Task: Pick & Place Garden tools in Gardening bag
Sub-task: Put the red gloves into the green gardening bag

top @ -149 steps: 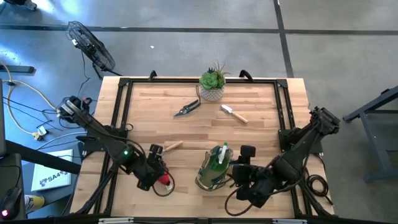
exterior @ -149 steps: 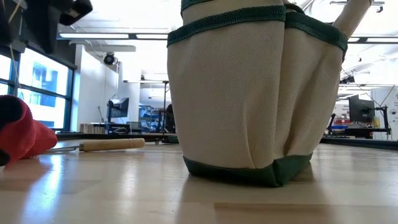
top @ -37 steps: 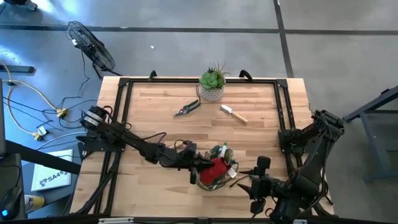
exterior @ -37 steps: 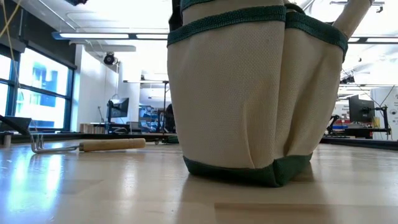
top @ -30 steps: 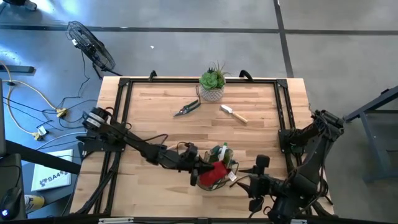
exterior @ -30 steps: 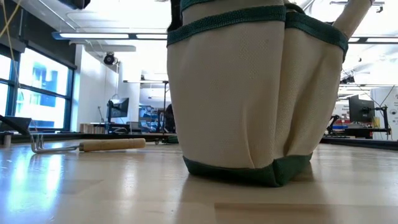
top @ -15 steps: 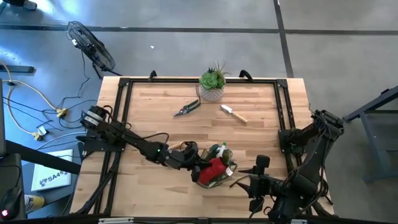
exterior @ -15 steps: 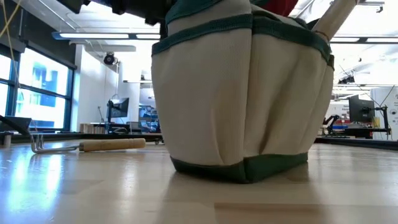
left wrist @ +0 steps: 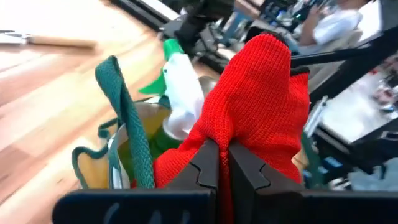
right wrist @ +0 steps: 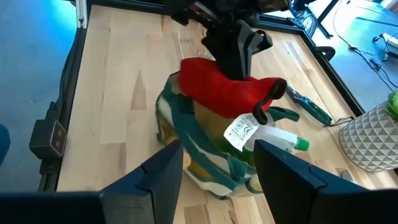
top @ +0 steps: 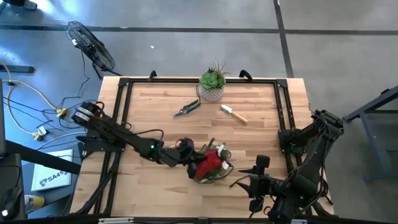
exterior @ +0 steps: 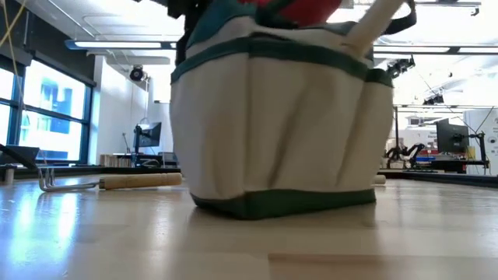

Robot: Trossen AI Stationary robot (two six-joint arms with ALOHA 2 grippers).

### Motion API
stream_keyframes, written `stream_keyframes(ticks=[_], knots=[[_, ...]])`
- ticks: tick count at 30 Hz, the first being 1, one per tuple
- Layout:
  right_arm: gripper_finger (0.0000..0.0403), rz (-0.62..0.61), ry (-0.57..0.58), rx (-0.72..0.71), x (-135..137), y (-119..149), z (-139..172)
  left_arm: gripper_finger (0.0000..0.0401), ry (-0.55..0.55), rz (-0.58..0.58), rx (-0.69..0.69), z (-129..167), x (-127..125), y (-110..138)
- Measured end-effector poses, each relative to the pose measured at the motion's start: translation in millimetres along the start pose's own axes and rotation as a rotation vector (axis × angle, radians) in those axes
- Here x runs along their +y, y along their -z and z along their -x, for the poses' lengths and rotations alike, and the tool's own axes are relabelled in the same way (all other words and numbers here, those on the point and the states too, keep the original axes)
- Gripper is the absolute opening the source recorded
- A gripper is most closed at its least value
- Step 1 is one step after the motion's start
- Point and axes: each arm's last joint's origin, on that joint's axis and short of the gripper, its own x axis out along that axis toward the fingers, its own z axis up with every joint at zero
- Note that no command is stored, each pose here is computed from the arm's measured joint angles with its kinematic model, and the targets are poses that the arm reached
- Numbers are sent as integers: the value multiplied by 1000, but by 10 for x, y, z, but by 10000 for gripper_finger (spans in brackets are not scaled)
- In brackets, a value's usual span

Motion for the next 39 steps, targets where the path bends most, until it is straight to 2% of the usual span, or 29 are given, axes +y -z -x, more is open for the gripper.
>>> stream_keyframes(ticks=[8,13,19,24,31,39], knots=[[188,8,2,2,-3,2,0,4,-82,0,88,-24,96,124],[188,10,3,3,-4,4,0,11,-79,-38,84,-23,92,117],[188,11,3,3,-4,4,0,23,-12,-93,68,-7,39,58],[188,11,3,3,-5,4,0,29,59,-188,72,39,-11,-5],[188,10,3,3,-5,4,0,31,-33,-243,155,48,108,37],[188,3,3,2,-4,4,0,32,-32,-284,145,47,105,31]])
